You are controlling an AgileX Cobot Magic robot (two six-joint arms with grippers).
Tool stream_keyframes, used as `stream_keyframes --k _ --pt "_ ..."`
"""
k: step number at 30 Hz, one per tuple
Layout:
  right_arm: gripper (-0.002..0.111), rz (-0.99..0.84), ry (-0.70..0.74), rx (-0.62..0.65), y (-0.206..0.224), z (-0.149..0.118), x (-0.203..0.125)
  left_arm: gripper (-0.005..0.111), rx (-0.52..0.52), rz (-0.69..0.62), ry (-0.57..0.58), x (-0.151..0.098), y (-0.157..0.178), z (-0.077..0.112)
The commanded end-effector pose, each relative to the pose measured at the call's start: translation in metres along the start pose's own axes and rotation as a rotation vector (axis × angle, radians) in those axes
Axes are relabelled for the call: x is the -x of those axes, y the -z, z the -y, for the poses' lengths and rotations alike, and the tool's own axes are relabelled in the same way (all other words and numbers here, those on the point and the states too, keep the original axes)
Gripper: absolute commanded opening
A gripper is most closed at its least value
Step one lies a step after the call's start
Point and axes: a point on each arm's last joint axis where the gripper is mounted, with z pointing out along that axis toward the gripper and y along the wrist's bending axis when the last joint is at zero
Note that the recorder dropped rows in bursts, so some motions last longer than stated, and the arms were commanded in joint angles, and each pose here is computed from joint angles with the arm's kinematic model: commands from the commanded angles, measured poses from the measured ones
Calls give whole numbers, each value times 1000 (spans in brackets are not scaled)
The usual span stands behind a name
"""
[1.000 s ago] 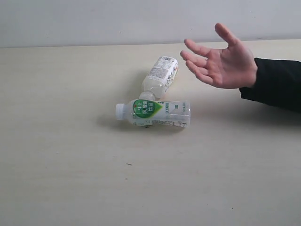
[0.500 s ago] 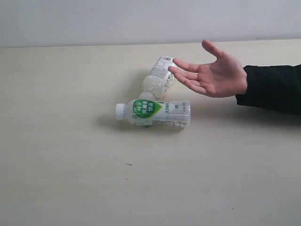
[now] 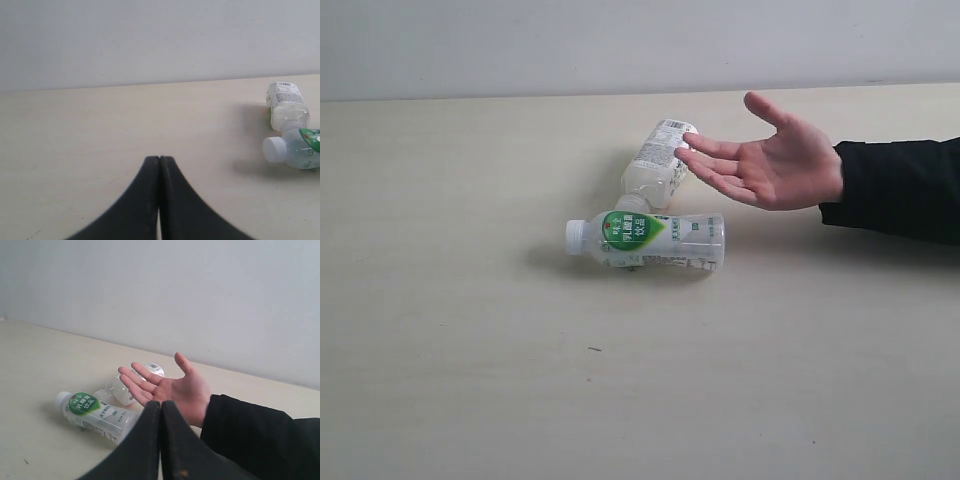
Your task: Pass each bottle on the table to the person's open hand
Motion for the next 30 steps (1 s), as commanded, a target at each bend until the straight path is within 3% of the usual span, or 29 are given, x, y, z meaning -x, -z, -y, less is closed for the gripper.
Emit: stream_keyframes --k 1,30 --pt "0 6 3 3 0 0 -1 0 2 7 -3 0 0 0" --pt "0 48 1 2 0 0 3 0 3 12 -38 0 0 0"
